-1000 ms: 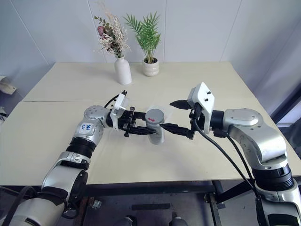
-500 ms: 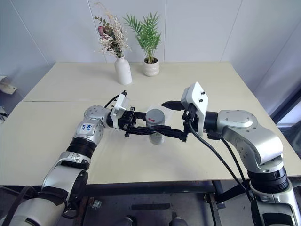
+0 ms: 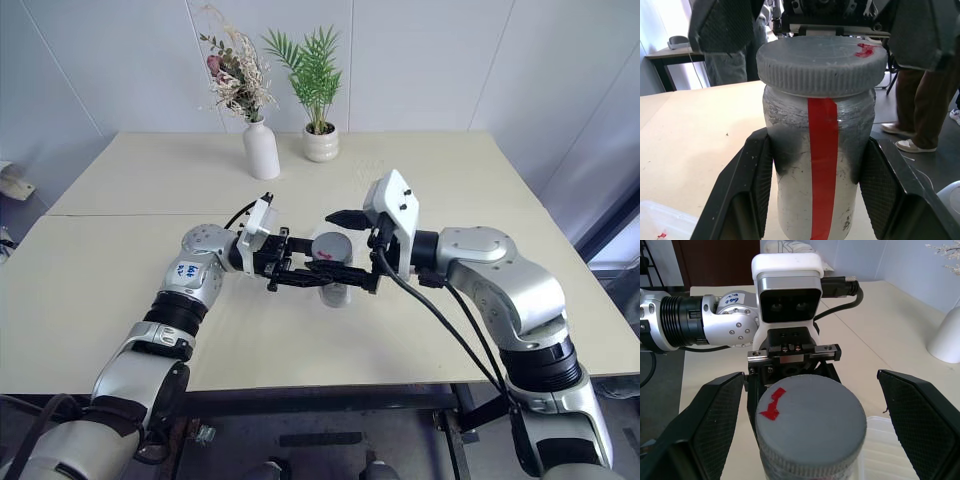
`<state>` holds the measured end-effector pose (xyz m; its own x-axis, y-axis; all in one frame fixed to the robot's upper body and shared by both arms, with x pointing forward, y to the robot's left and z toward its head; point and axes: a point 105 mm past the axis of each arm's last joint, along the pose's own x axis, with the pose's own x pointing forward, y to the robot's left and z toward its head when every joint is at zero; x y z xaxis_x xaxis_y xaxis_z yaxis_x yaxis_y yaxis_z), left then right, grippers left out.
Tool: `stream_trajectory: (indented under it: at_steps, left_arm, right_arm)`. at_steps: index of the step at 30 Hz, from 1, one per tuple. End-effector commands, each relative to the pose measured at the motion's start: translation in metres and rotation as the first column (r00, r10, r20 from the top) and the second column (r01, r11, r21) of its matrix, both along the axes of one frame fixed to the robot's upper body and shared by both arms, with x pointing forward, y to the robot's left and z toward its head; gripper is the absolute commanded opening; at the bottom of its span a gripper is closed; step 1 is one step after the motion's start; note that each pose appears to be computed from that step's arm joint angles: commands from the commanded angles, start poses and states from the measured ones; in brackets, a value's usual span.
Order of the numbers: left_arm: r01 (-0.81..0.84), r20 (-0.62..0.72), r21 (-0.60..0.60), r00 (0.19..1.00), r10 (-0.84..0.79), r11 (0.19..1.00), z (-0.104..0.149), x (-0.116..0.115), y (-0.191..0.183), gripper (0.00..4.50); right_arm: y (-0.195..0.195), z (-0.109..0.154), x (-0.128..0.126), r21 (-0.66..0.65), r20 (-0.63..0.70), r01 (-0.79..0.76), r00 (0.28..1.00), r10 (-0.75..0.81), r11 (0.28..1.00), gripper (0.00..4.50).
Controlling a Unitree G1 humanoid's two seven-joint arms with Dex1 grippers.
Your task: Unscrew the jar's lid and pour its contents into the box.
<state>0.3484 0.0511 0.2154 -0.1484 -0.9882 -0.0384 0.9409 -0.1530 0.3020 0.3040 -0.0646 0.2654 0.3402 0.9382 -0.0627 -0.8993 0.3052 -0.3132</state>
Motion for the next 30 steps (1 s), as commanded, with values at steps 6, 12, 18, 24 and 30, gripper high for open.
stream_trajectory:
  at_steps: [6,12,18,24,30]
  left_arm:
    - [0.034,0.052,0.000,0.998,-0.033,0.999,0.012,-0.004,-0.002,2.11]
    - [0.035,0.052,0.000,0.998,-0.035,0.999,0.012,-0.004,-0.002,2.11]
    - [0.033,0.050,-0.002,0.998,-0.033,0.999,0.011,-0.004,-0.002,2.11]
    - [0.031,0.046,0.000,0.998,-0.031,1.000,0.010,-0.004,-0.002,2.11]
    - [0.028,0.036,0.002,0.999,-0.028,1.000,0.006,-0.004,-0.001,2.11]
  right_arm:
    - [0.004,0.011,-0.005,0.008,0.051,-0.023,0.998,0.023,1.000,4.47]
    - [0.004,0.011,-0.005,0.011,0.049,-0.022,0.999,0.022,1.000,4.47]
    - [0.003,0.013,-0.004,0.022,0.047,-0.021,0.999,0.020,1.000,2.83]
    - [0.002,0.014,-0.004,0.022,0.045,-0.023,0.999,0.022,0.999,2.55]
    - [0.000,0.022,-0.004,0.027,0.070,-0.036,0.997,0.034,0.999,2.55]
